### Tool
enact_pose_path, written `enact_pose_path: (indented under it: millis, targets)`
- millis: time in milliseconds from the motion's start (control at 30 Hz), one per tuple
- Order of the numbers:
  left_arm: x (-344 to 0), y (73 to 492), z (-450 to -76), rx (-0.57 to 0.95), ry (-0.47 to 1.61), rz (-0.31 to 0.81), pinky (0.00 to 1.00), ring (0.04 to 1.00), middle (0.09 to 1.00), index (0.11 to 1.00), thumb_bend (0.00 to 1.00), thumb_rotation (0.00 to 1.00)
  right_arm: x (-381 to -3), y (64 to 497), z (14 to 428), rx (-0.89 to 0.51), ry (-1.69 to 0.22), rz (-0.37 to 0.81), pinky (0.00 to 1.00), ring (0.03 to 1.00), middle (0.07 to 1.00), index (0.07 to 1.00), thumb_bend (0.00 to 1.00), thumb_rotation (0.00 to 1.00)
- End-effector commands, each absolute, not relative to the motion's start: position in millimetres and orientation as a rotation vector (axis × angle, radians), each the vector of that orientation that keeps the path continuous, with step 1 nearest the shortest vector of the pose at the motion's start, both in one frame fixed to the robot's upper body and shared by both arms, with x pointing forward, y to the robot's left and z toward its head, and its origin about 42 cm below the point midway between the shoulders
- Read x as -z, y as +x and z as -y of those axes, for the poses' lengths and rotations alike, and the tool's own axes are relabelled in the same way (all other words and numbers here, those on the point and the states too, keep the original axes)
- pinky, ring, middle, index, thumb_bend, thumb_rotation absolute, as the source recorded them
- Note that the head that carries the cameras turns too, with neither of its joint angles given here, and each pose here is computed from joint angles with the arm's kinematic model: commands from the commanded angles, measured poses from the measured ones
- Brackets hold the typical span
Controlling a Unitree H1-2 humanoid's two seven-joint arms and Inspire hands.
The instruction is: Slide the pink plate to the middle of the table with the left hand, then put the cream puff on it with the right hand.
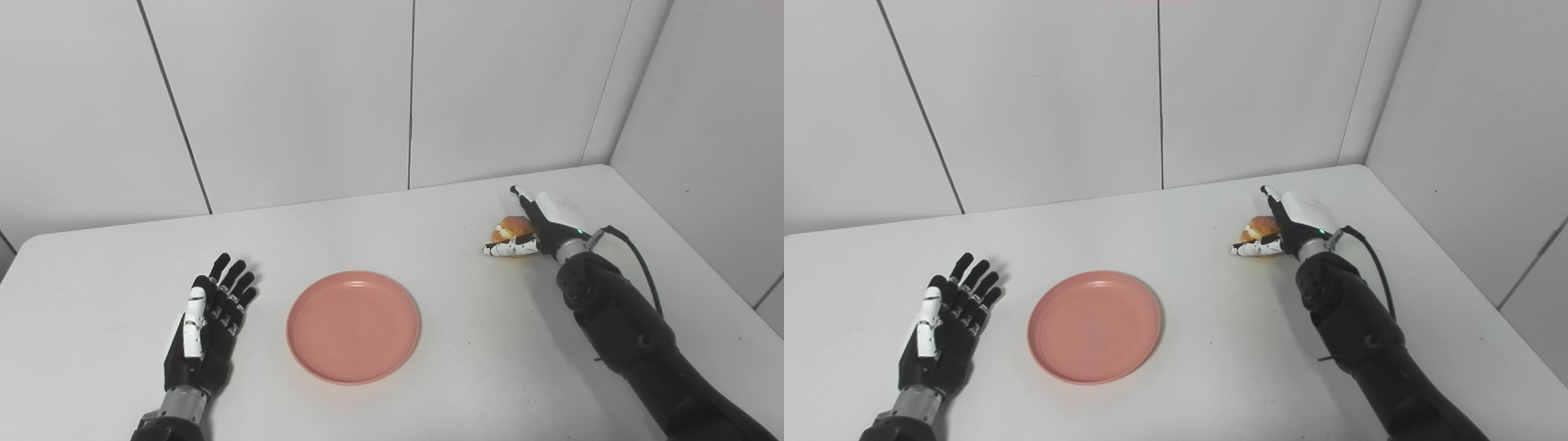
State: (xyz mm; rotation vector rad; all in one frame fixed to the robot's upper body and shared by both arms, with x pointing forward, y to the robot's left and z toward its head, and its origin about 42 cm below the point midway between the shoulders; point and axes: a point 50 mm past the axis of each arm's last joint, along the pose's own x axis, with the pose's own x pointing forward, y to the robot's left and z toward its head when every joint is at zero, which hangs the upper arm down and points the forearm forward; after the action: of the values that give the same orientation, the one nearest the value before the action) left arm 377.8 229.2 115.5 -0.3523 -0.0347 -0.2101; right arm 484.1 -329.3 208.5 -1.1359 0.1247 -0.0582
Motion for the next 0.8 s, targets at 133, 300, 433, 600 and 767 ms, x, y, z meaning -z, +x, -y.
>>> enact_pose_path:
  millis: [133,300,433,600,767]
  targets:
    - [-72.5,349.7,-248.0,0.154,-0.346,-0.135,0.93,0.906,0.914,0.908,0.36,1.00,-243.2,494.6,331.8,0.090,-1.125,-0.099,0.66,0.790,0.861,0.846,0.79,0.28]
    - [-73.4,349.6,-247.7,0.151,-0.349,-0.135,0.92,0.904,0.911,0.906,0.36,1.00,-244.2,495.4,332.9,0.103,-1.144,-0.130,0.51,0.598,0.658,0.668,0.68,0.12]
    - [-74.0,349.6,-247.7,0.152,-0.345,-0.134,0.93,0.906,0.914,0.907,0.36,1.00,-242.6,495.5,334.9,0.124,-1.156,-0.157,0.40,0.481,0.519,0.480,0.53,0.01]
    - [-74.5,349.6,-247.5,0.152,-0.349,-0.134,0.93,0.906,0.914,0.907,0.36,1.00,-242.7,495.0,336.2,0.140,-1.140,-0.174,0.37,0.454,0.477,0.506,0.52,0.00]
    - [-72.1,349.8,-248.5,0.149,-0.351,-0.136,0.93,0.903,0.910,0.904,0.37,1.00,-245.5,494.5,337.6,0.154,-1.135,-0.169,0.38,0.465,0.464,0.517,0.52,0.00]
